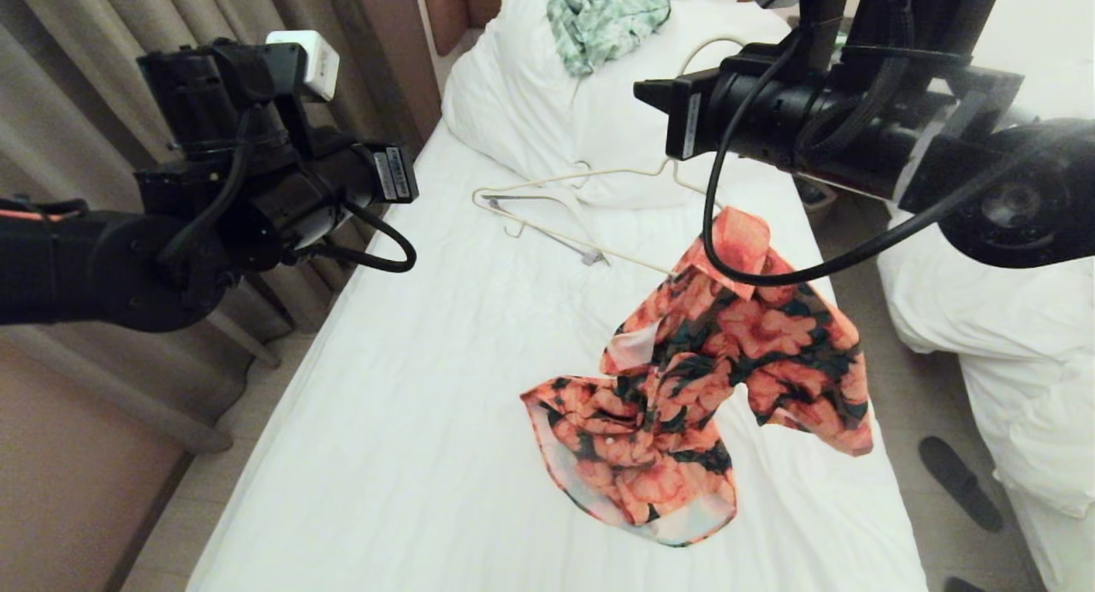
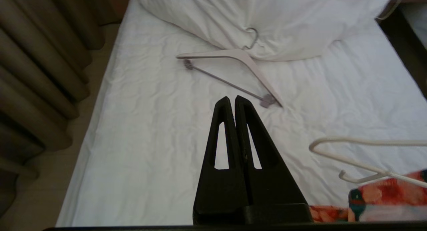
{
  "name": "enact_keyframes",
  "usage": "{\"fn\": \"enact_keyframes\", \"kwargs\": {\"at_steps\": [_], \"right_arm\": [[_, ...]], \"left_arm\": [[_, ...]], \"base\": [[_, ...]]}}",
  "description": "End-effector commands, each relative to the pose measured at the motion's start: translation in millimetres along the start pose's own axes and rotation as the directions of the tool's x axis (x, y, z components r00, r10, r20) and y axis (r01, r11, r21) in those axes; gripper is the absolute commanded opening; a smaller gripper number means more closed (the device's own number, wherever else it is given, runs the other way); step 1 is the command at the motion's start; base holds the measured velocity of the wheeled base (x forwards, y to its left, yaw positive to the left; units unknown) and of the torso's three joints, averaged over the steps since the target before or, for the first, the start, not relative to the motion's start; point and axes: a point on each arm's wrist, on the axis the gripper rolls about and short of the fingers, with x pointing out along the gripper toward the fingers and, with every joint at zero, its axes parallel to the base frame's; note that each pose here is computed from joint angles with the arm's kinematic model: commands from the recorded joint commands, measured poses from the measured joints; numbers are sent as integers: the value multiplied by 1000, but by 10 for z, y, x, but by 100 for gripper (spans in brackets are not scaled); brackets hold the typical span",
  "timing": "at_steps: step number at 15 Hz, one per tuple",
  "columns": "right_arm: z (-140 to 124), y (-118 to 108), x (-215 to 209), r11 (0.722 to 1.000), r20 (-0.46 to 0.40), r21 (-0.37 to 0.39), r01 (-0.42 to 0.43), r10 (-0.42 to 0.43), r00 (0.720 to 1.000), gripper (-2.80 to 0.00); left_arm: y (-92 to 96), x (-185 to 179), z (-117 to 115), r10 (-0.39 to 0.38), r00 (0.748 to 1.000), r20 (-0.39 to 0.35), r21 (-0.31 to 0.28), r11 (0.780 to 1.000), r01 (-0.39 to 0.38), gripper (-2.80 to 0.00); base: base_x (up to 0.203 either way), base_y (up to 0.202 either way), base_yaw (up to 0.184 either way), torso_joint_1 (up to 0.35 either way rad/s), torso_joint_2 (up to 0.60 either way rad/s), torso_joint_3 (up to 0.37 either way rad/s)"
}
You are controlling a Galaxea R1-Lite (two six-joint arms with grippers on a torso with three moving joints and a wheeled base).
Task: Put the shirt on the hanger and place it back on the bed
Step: Take the clothes hanger out of the clothes
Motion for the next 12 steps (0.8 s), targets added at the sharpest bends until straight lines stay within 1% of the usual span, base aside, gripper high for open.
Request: {"fn": "enact_keyframes", "kwargs": {"at_steps": [1, 3, 4, 5, 6, 7, 8, 9, 11, 12], "right_arm": [[-141, 13, 131, 1000, 51, 29, 10, -11, 999, -280], [-358, 50, 327, 994, 138, 92, 63, -76, 988, -280], [-446, 104, 402, 988, 177, 121, 95, -115, 977, -280], [-482, 177, 446, 981, 226, 148, 126, -157, 961, -280], [-513, 212, 472, 977, 254, 160, 141, -179, 950, -280], [-519, 217, 475, 977, 255, 156, 144, -181, 950, -280], [-533, 170, 464, 977, 240, 142, 162, -192, 951, -280], [-560, 133, 438, 975, 208, 135, 176, -202, 957, -280], [-700, 48, 349, 971, 90, 117, 209, -220, 971, -280], [-789, -6, 306, 969, 19, 106, 224, -227, 974, -280]], "left_arm": [[8, 28, -17, 7, 1000, -1, 1, 1000, -7, -280], [-3, 25, -29, 3, 1000, -3, 2, 1000, -3, -280], [-16, 22, -30, -1, 1000, -2, 2, 1000, 1, -280], [-28, 20, -31, -3, 1000, -2, 3, 1000, 3, -280], [-24, 16, -24, -1, 1000, 0, 3, 1000, 1, -280], [-16, 15, -22, 2, 1000, 0, 3, 1000, -2, -280], [29, 19, -14, 18, 1000, 3, 4, 1000, -18, -280], [49, 22, -16, 25, 1000, 3, 12, 1000, -25, -280], [53, 21, -19, 27, 1000, 2, 21, 999, -27, -280], [55, 15, -11, 28, 1000, 4, 20, 999, -28, -280]], "base": [[0, 0, 0, 0, 0, 0], [0, 0, 0, 0, 0, 0], [0, 0, 0, 0, 0, 0], [0, 0, 0, 0, 0, 0], [0, 0, 0, 0, 0, 0], [0, 0, 0, 0, 0, 0], [0, 0, 0, 0, 0, 0], [0, 0, 0, 0, 0, 0], [0, 0, 0, 0, 0, 0], [0, 0, 0, 0, 0, 0]]}}
